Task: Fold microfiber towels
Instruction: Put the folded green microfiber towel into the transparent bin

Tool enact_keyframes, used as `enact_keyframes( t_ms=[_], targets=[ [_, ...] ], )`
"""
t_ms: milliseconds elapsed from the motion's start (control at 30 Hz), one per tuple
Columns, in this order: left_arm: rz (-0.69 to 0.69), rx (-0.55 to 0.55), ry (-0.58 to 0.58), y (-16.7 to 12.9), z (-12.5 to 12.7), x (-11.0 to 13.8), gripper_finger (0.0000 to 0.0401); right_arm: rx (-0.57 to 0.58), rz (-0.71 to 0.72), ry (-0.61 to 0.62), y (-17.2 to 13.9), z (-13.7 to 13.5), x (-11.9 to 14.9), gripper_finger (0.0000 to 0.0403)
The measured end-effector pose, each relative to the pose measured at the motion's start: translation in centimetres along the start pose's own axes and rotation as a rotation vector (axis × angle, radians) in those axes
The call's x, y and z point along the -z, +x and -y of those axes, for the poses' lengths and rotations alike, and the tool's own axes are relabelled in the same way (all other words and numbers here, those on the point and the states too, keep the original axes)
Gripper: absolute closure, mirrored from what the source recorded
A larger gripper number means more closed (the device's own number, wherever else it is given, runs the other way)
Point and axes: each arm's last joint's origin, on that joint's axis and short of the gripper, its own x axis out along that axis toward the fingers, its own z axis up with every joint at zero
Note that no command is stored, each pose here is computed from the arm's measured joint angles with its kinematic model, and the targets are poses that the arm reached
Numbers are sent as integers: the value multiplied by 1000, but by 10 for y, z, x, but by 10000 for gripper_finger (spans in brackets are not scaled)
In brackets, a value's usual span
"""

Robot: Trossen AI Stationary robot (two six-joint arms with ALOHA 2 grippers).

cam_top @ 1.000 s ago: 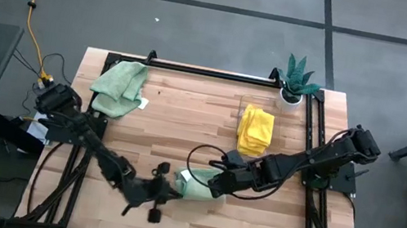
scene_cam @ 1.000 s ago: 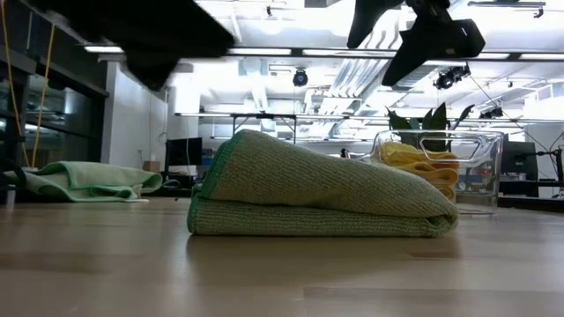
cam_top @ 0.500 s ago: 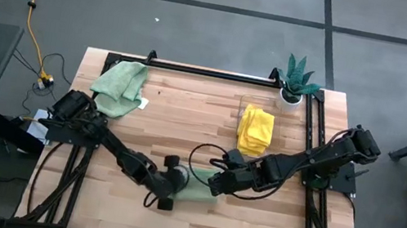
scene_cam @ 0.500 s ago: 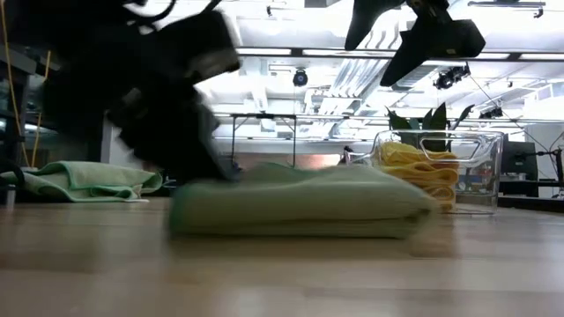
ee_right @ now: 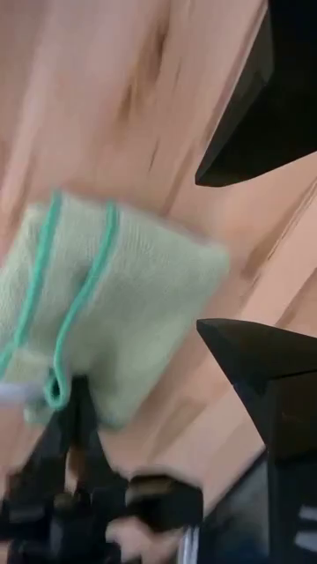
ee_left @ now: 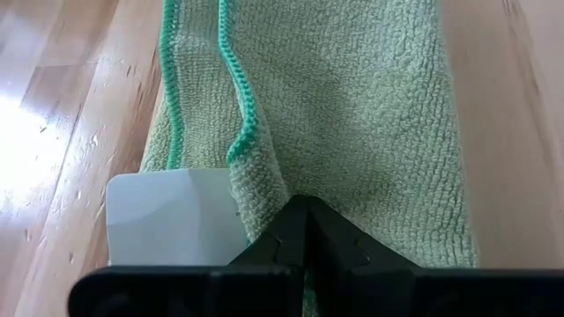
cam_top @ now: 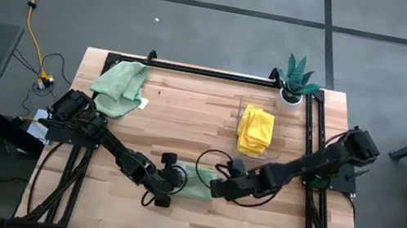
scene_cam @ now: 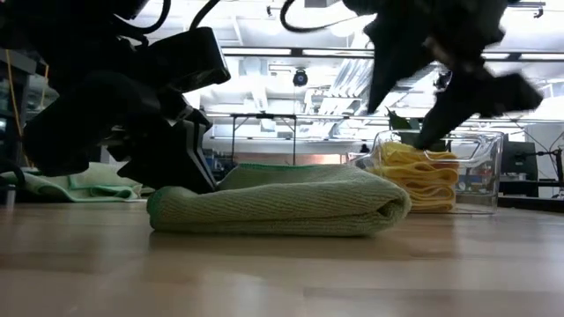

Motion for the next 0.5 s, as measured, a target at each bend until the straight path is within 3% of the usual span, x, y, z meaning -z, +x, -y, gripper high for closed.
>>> enact_keyframes(
  t_ms=[200,500],
  targets=[
    [0,0,0,0,0,0,401,-81,40,131,28,27,-7,153],
    [-6,-3,1,0,-1,1,401,-129,-33,161,54,30,-6,153]
  ],
)
